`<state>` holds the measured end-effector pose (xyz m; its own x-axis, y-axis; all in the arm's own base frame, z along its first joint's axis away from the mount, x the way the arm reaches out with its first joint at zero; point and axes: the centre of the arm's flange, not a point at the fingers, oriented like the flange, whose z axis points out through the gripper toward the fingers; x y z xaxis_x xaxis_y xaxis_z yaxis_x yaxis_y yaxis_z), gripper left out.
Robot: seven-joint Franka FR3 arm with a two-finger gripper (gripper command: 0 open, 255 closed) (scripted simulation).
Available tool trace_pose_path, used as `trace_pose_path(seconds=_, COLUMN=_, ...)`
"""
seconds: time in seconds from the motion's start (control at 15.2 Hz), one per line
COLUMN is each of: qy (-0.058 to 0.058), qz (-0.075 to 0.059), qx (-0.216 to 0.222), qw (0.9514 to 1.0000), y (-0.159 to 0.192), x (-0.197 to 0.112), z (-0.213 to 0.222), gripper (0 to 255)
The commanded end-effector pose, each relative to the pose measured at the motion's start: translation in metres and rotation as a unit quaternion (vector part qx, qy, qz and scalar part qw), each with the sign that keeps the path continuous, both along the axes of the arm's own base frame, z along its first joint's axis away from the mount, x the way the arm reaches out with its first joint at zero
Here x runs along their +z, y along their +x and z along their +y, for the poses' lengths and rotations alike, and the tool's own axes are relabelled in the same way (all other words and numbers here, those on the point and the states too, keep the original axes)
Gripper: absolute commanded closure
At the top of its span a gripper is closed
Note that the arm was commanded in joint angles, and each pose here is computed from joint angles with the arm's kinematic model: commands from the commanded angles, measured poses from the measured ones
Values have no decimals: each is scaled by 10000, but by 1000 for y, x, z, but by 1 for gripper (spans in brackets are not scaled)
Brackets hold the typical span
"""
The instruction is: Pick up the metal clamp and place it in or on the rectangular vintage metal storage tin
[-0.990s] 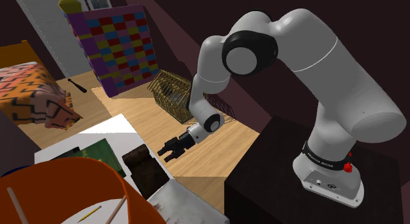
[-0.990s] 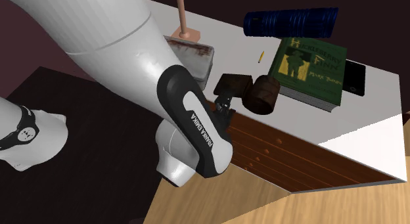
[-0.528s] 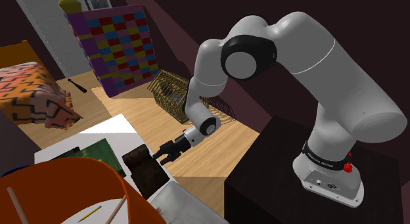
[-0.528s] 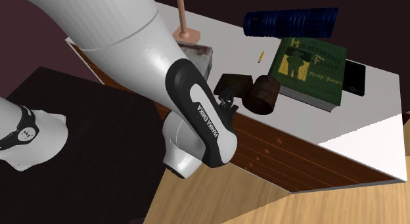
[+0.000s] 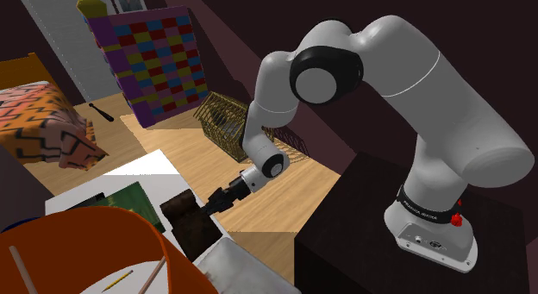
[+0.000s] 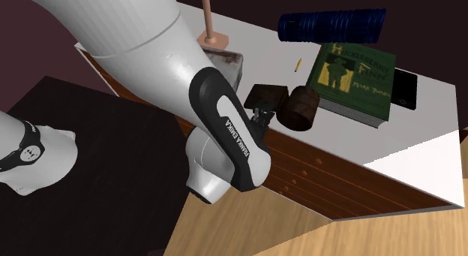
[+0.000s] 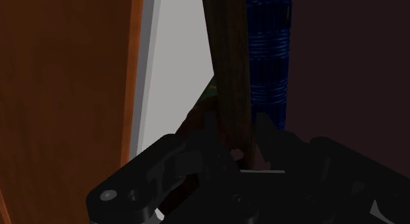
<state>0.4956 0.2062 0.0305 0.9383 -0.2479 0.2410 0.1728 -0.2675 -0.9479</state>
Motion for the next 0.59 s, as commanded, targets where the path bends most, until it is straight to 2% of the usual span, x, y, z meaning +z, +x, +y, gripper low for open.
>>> trace_pose_path(seconds=0.0, qy=-1, qz=1, qx=-1, qw=10000, y=0, x=0, z=0, gripper=255)
trace_pose_path(seconds=0.33, qy=-1, qz=1, qx=-1, qw=10000, y=0, x=0, z=0, gripper=255)
trace_pose_path(seconds=0.53, qy=-1, qz=1, qx=-1, qw=10000, y=0, x=16, z=0, gripper=255)
